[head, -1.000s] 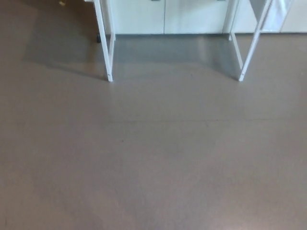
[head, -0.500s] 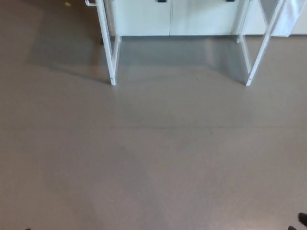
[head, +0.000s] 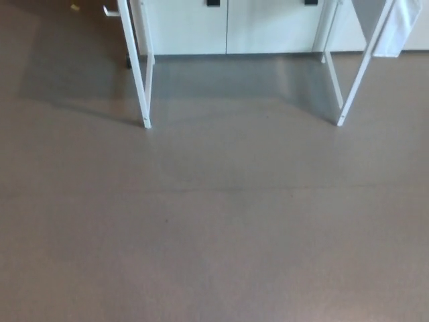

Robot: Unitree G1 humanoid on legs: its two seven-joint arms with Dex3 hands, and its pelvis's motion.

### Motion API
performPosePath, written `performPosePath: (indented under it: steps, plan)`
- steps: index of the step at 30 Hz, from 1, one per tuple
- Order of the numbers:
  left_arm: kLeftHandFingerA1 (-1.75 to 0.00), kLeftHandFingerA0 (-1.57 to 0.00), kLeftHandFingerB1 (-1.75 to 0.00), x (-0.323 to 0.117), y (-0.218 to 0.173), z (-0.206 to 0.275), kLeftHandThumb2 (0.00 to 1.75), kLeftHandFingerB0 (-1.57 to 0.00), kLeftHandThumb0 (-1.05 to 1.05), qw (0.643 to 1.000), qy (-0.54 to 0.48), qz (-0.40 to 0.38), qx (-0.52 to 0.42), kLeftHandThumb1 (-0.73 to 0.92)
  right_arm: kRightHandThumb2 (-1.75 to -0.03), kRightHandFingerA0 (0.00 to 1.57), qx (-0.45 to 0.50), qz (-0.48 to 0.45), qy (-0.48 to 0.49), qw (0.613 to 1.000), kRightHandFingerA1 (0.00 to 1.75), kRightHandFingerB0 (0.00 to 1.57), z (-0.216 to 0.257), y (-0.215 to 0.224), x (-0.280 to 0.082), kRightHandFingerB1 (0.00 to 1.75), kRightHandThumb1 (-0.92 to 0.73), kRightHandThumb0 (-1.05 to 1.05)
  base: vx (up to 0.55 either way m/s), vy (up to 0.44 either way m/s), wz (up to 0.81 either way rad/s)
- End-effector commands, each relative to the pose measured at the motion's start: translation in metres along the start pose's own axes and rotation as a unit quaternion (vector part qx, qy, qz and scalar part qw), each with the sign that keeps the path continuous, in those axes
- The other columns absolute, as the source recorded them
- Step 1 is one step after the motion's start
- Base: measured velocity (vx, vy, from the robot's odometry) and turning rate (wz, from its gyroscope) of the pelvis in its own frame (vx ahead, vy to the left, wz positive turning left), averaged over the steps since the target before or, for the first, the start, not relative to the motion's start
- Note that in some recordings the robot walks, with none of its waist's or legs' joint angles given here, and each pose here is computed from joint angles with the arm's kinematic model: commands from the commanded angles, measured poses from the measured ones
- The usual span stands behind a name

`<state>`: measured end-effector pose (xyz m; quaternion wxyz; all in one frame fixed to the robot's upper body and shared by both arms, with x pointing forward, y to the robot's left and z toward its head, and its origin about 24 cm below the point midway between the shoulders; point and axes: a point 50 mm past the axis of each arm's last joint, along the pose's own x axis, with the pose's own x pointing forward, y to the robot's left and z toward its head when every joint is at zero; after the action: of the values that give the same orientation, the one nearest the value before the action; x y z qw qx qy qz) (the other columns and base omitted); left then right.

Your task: The robot walks towards a desk on which a shovel is kept on the left hand side and a container is kept on the right hand side. The robot picks up the shovel using its left hand and places it in the container.

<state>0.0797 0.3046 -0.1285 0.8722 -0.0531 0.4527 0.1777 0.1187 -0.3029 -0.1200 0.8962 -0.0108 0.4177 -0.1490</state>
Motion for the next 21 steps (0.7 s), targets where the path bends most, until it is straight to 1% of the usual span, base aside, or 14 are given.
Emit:
performPosePath:
  steps: [1, 2, 5, 6, 7, 10, 11, 15, 16, 17, 18, 19, 20, 21]
  plan:
    - [-0.45, -0.17, -0.3, 0.0, 0.004, 0.001, 0.61, -0.15, -0.31, 1.0, -0.008, 0.016, 0.021, 0.71, -0.92, 0.27, -0.014, -0.008, -0.012, 1.0, 0.56, 0.12, 0.002, -0.012, -0.003, 0.48, -0.48, -0.28, 0.0, 0.0, 0.0]
    - [-0.46, -0.2, -0.3, 0.0, 0.005, 0.001, 0.61, -0.14, -0.3, 1.0, -0.006, 0.02, 0.014, 0.71, -0.61, 0.33, -0.022, -0.009, -0.009, 1.0, 0.41, 0.23, 0.001, -0.014, -0.004, 0.34, -0.68, -0.35, 0.09, -0.017, 0.0]
    - [-0.48, -0.15, -0.35, 0.0, 0.008, 0.002, 0.71, -0.13, -0.36, 1.0, -0.006, 0.027, 0.013, 0.66, -0.6, 0.37, -0.018, -0.019, -0.002, 1.0, 0.42, 0.25, -0.002, -0.015, -0.004, 0.34, -0.67, -0.33, 0.09, -0.086, 0.09]
    - [-0.42, -0.15, -0.29, 0.0, 0.008, 0.001, 0.61, -0.15, -0.29, 0.999, -0.006, 0.027, 0.015, 0.72, -0.6, 0.36, -0.02, -0.018, -0.002, 1.0, 0.41, 0.24, -0.001, -0.016, -0.004, 0.34, -0.68, -0.34, 0.08, -0.15, 0.08]
    - [-0.44, -0.15, -0.34, 0.0, 0.009, 0.001, 0.72, -0.11, -0.35, 0.999, -0.005, 0.029, 0.017, 0.67, -0.6, 0.36, -0.027, -0.02, 0.001, 0.999, 0.41, 0.24, -0.002, -0.016, -0.003, 0.34, -0.69, -0.35, 0.09, -0.206, 0.04]
    - [-0.35, -0.11, -0.29, -0.001, 0.013, 0.002, 0.62, -0.11, -0.3, 0.999, -0.001, 0.033, 0.029, 0.74, -0.6, 0.36, -0.042, -0.029, 0.006, 0.999, 0.41, 0.24, -0.003, -0.018, -0.004, 0.34, -0.69, -0.37, 0.08, -0.215, 0.06]
    - [-0.44, -0.14, -0.33, -0.001, 0.014, 0.002, 0.72, -0.08, -0.36, 0.999, 0.0, 0.036, 0.032, 0.69, -0.6, 0.37, -0.037, -0.032, 0.007, 0.999, 0.43, 0.25, -0.003, -0.018, -0.004, 0.34, -0.68, -0.36, 0.02, -0.208, 0.21]
    - [-0.53, -0.23, -0.3, 0.002, 0.018, 0.005, 0.61, -0.16, -0.32, 0.996, 0.007, 0.074, 0.055, 0.68, -0.6, 0.39, -0.035, -0.041, 0.01, 0.999, 0.45, 0.26, -0.002, -0.021, -0.003, 0.35, -0.69, -0.36, 0.13, -0.149, 0.04]
    - [-0.79, -0.3, -0.3, 0.001, 0.02, 0.006, 0.6, -0.15, -0.3, 0.996, 0.003, 0.075, 0.052, 0.68, -0.6, 0.38, -0.031, -0.041, 0.008, 0.999, 0.44, 0.26, -0.003, -0.022, -0.003, 0.35, -0.69, -0.35, 0.09, -0.096, 0.01]
    - [-0.72, -0.37, -0.46, 0.001, 0.021, 0.006, 0.94, -0.03, -0.26, 0.996, -0.002, 0.078, 0.046, 0.48, -0.59, 0.39, -0.028, -0.043, 0.009, 0.999, 0.44, 0.27, -0.002, -0.022, -0.003, 0.35, -0.68, -0.35, 0.09, -0.078, 0.01]
    - [-0.75, -0.32, -0.32, 0.002, 0.022, 0.01, 0.63, -0.14, -0.33, 0.996, -0.001, 0.083, 0.044, 0.67, -0.6, 0.39, -0.028, -0.042, 0.007, 0.999, 0.44, 0.25, -0.001, -0.022, -0.003, 0.35, -0.68, -0.35, 0.11, -0.04, -0.04]
    - [-0.79, -0.42, -0.45, 0.002, 0.023, 0.011, 0.93, -0.01, -0.26, 0.995, 0.0, 0.09, 0.047, 0.48, -0.59, 0.38, -0.028, -0.042, 0.008, 0.999, 0.43, 0.25, -0.001, -0.023, -0.003, 0.35, -0.68, -0.35, 0.11, -0.018, -0.03]
    - [-0.74, -0.37, -0.46, 0.002, 0.025, 0.012, 0.95, -0.04, -0.24, 0.994, -0.001, 0.095, 0.05, 0.49, -0.59, 0.38, -0.039, -0.047, 0.012, 0.998, 0.43, 0.27, -0.002, -0.024, -0.003, 0.35, -0.67, -0.36, 0.1, 0.013, -0.02]
    - [-0.49, -0.18, -0.35, 0.001, 0.026, 0.012, 0.7, -0.12, -0.35, 0.994, 0.0, 0.097, 0.055, 0.65, -0.59, 0.38, -0.049, -0.049, 0.016, 0.997, 0.43, 0.27, -0.003, -0.025, -0.003, 0.34, -0.68, -0.37, 0.11, 0.023, -0.02]
